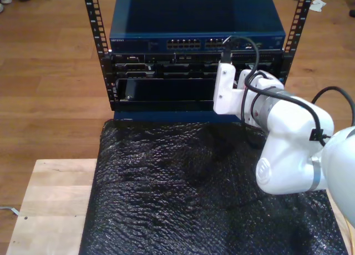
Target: Grab the cable and plug it in
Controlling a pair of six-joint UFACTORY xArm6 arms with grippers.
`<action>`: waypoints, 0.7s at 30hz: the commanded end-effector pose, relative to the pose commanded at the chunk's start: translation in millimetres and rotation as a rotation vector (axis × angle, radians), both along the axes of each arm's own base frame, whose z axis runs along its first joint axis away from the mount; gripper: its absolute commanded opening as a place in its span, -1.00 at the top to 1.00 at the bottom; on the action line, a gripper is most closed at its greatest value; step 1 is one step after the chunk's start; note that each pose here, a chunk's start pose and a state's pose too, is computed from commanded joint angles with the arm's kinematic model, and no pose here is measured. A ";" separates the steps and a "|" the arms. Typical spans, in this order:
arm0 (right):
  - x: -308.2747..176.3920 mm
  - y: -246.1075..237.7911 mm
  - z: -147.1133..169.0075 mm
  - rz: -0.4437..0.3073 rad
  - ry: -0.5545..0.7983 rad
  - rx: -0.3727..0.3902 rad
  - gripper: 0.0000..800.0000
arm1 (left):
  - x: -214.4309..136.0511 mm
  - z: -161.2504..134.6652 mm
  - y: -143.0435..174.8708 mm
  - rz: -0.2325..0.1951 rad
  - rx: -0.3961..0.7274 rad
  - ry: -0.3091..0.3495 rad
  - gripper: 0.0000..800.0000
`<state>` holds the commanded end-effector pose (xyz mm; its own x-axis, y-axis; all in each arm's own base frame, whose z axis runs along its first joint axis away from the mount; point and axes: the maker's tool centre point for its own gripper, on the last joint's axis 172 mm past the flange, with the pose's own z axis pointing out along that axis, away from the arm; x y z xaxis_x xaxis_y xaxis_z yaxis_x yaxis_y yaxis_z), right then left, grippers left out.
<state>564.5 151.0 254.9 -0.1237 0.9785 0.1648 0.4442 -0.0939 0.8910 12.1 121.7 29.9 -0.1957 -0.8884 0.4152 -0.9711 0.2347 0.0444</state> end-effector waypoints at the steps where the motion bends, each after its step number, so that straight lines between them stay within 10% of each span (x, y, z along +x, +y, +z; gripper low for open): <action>1: 1.9 -0.8 7.4 -0.004 -0.031 0.002 1.00 | 0.2 0.3 0.8 0.000 0.002 0.000 -1.00; 21: -30.5 4.5 26.2 0.034 -0.218 -0.068 1.00 | 0.0 0.0 0.0 0.000 0.000 0.000 -1.00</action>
<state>534.0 155.5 281.2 -0.1825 0.9811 0.0647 0.2426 -0.0188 0.9699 12.1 121.7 29.9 -0.1957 -0.8884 0.4152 -0.9711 0.2347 0.0444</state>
